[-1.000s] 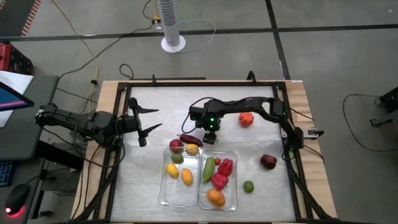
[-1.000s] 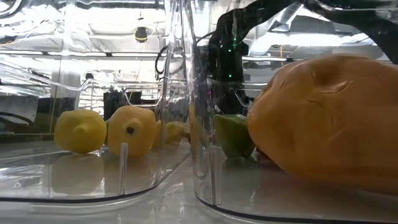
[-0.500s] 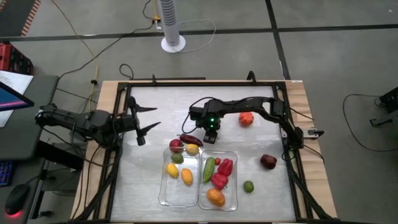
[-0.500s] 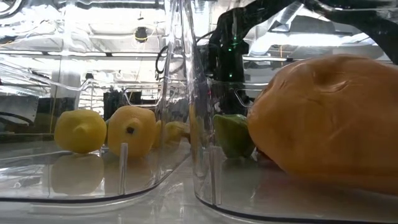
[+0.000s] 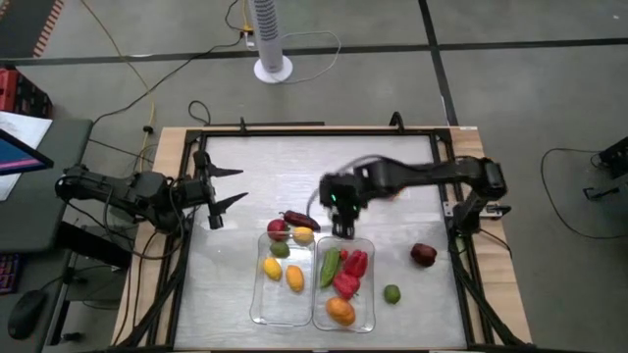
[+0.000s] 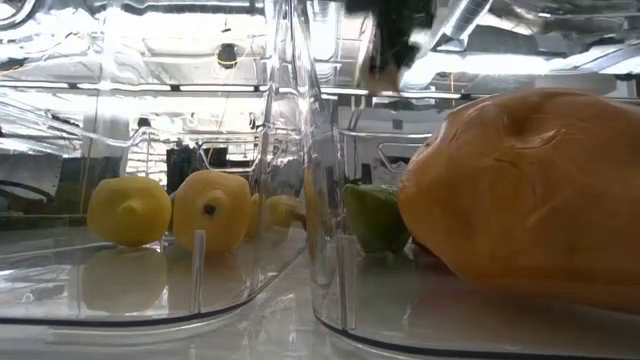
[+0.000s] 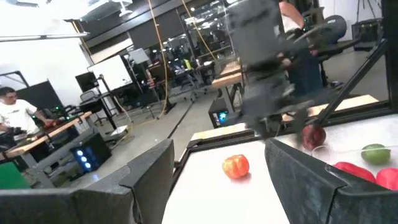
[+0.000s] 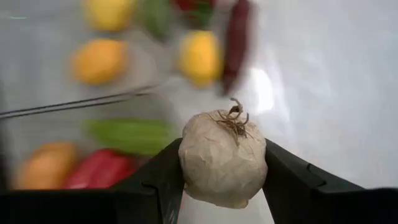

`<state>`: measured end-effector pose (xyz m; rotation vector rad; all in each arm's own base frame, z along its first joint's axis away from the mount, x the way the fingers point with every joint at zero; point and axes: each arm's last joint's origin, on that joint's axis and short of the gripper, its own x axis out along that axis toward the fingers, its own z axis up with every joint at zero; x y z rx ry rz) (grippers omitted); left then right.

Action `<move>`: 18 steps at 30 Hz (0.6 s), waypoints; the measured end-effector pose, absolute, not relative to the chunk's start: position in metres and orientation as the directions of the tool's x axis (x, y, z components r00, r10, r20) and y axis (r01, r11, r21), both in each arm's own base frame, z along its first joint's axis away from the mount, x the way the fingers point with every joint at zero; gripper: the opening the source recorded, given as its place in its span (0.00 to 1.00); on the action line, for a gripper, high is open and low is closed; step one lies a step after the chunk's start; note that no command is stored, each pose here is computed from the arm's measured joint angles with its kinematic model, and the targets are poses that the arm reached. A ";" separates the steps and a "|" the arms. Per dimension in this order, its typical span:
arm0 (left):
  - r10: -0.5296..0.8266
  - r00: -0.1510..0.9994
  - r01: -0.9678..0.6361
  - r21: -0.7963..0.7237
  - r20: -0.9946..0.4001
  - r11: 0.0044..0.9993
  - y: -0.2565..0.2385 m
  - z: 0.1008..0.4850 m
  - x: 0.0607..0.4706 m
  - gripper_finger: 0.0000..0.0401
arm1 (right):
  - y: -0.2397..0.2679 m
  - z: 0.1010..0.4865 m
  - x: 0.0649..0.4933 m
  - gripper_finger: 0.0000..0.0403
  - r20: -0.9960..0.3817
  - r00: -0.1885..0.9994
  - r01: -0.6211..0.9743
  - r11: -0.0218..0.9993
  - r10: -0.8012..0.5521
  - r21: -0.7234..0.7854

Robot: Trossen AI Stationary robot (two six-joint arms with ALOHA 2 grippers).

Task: Sort produce into baskets
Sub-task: Put the garlic into the right transparent bin, then put the chili pepper into the right transparent bin

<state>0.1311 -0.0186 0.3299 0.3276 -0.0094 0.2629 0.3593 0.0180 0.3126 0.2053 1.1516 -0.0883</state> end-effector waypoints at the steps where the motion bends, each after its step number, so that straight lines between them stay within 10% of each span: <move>1: 0.253 0.966 -0.256 0.312 0.051 0.915 -0.019 0.330 0.131 0.60 | 0.029 0.316 0.356 0.53 -0.905 0.423 0.150 0.980 0.053 0.128; 18: 0.251 0.967 -0.254 0.270 0.047 0.929 -0.019 0.329 0.133 0.60 | 0.096 0.294 0.353 0.69 -0.878 0.472 0.101 0.985 0.073 0.137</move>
